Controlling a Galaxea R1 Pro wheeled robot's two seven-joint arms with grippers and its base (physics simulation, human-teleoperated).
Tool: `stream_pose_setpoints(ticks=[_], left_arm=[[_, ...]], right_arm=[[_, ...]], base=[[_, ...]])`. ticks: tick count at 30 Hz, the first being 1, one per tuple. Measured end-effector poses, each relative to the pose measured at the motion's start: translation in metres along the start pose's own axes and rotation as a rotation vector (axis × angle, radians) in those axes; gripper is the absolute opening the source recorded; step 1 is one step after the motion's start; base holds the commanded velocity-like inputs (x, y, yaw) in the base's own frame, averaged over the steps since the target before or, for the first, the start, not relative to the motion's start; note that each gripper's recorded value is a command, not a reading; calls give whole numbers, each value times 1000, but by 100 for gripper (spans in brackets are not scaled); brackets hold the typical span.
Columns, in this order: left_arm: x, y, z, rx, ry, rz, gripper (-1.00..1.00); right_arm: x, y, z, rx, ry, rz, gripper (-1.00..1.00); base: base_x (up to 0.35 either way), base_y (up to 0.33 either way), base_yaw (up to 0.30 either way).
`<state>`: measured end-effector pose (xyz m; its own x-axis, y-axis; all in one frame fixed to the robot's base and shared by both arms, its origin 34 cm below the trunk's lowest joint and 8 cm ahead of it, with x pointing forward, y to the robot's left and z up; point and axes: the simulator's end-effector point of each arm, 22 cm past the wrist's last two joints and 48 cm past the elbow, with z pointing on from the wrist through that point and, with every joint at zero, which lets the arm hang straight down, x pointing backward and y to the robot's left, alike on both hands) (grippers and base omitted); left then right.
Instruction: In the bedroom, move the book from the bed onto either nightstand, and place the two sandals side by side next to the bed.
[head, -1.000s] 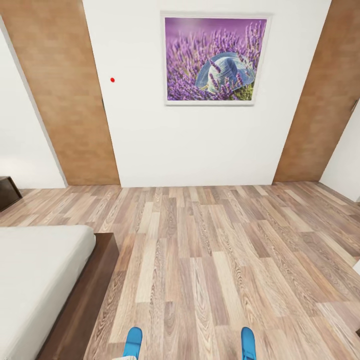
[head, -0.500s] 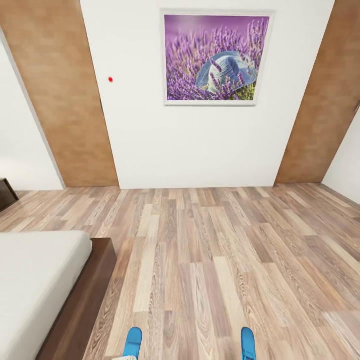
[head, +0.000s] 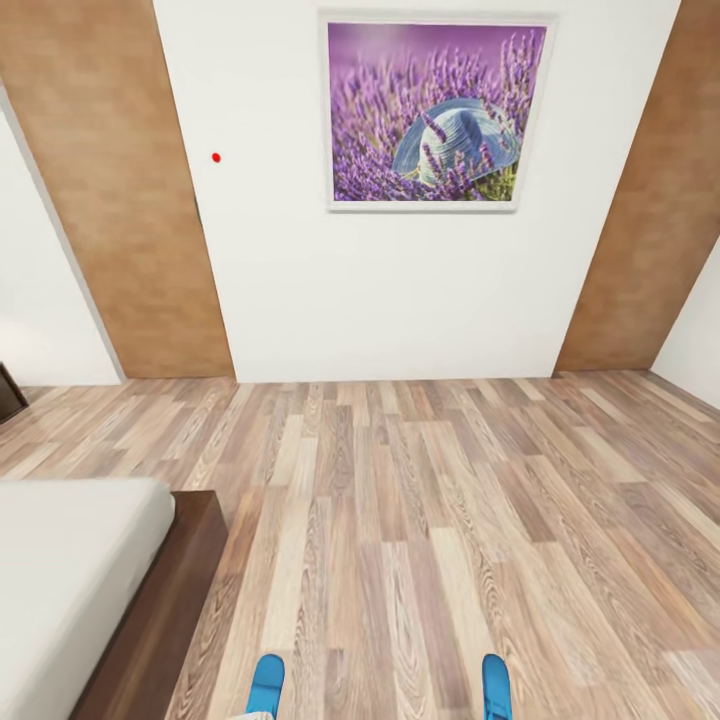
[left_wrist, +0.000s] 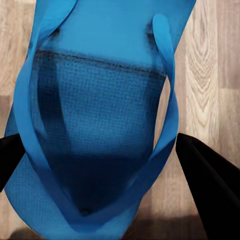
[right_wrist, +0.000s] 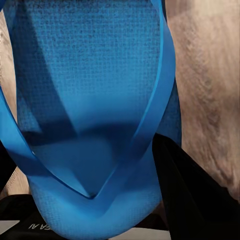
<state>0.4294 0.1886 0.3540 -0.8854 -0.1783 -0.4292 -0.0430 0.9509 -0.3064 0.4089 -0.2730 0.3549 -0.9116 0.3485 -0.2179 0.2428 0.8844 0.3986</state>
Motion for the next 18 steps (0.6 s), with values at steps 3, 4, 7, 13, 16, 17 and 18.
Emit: stream_pose_setpoints(ticks=[3,4,7,13,16,17,18], left_arm=[[0,0,0,0,0,0,-100],[0,0,0,0,0,0,-100],[0,0,0,0,0,0,-100],[0,0,0,0,0,0,-100],[0,0,0,0,0,0,-100],[0,0,0,0,0,0,-100],[0,0,0,0,0,0,-100]], right_arm=[[0,0,0,0,0,0,-100],[0,0,0,0,0,0,-100],[0,0,0,0,0,1,-100],[1,0,0,1,1,1,-100],[1,0,0,1,1,1,-100],[1,0,0,1,1,0,-100],[1,0,0,1,1,0,-100]], base=[[315,0,0],[319,0,0],[320,0,0],[320,0,0],[321,0,0],[321,0,0],[320,0,0]])
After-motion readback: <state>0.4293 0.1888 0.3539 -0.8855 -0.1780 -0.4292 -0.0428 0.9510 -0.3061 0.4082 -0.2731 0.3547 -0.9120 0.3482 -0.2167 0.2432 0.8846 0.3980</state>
